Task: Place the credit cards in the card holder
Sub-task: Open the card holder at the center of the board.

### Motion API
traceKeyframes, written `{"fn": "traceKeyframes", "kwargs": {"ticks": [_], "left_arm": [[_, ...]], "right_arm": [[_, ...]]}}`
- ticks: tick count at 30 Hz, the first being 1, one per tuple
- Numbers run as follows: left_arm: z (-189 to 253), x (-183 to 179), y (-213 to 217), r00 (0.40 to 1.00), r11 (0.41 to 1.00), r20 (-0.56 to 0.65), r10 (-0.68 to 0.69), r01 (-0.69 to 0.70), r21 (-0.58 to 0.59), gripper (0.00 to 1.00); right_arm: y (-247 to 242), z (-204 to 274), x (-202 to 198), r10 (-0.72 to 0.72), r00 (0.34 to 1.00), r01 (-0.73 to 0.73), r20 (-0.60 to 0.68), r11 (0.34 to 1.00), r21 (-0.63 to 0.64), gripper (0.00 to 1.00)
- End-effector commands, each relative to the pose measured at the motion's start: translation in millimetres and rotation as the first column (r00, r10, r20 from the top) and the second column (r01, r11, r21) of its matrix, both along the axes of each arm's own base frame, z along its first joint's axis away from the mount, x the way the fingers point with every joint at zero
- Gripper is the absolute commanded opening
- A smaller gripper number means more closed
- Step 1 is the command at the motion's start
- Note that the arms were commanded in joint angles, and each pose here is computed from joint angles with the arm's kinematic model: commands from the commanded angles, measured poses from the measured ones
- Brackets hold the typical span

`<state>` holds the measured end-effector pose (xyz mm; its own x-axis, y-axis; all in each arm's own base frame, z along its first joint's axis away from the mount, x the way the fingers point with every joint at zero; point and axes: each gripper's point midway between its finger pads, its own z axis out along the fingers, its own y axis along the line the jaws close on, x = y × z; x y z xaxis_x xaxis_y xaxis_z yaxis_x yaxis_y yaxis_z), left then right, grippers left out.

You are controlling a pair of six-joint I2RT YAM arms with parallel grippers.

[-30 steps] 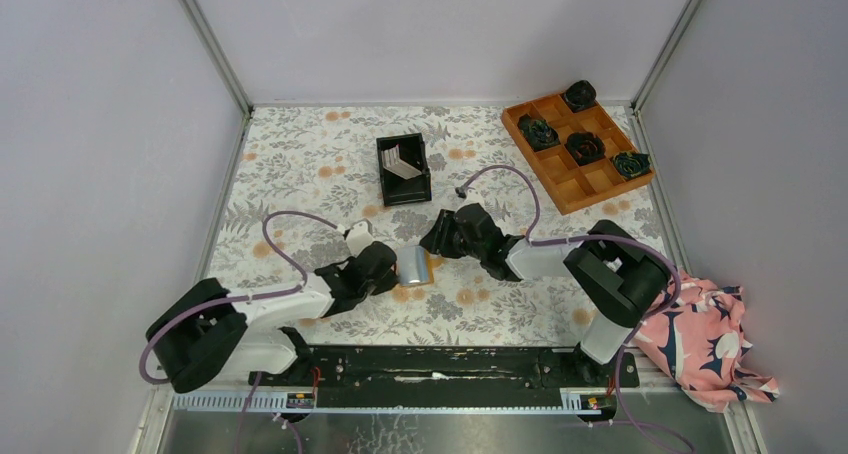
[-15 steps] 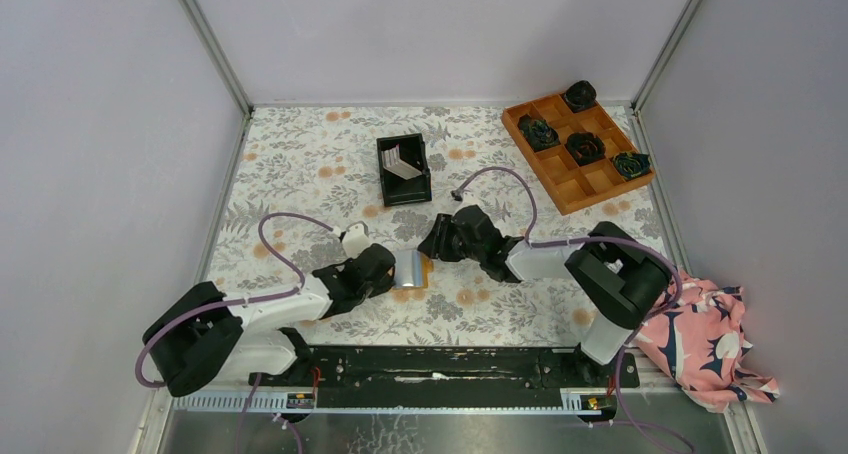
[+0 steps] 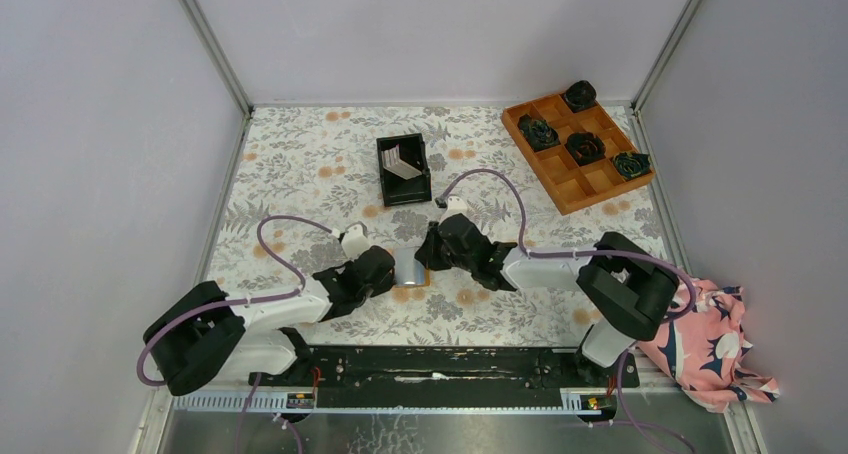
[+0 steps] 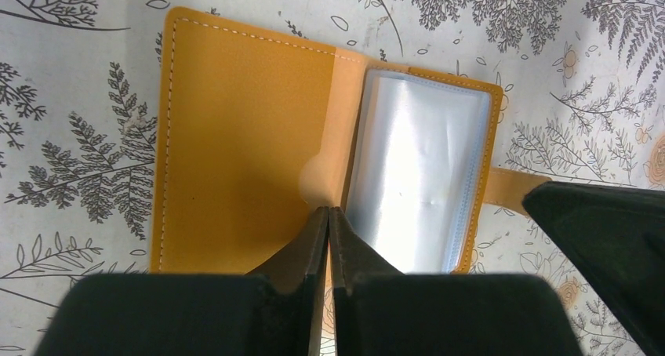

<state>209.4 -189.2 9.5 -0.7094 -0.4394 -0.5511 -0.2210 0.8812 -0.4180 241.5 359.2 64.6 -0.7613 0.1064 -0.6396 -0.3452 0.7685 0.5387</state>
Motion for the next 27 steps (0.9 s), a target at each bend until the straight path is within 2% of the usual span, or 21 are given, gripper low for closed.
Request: {"fn": "traceKeyframes", "kwargs": {"ticks": [1, 6, 15, 27], "left_arm": [[-31.5, -24.0, 24.7, 0.996, 0.995, -0.091, -0.001, 0.01, 0.101, 0.09], [-32.1, -24.6, 25.0, 0.996, 0.995, -0.09, -0.001, 0.01, 0.1, 0.09], [-34.5, -24.7, 26.1, 0.996, 0.994, -0.092, 0.0, 0.01, 0.107, 0.08], [-41.6, -28.3, 29.5, 0.995, 0.992, -0.104, 0.003, 0.009, 0.123, 0.08]], "right_arm": [[-1.5, -7.3, 5.5, -0.036, 0.999, 0.036, 0.007, 0.999, -0.027, 0.06], [-2.9, -28.9, 4.4, -0.042, 0.999, 0.04, -0.027, 0.997, -0.063, 0.01], [-4.4, -43.1, 1.6, -0.046, 0.997, 0.042, -0.055, 0.996, -0.077, 0.01], [8.2, -57.1, -10.2, -0.002, 0.992, 0.004, -0.125, 1.0, 0.012, 0.0]]}}
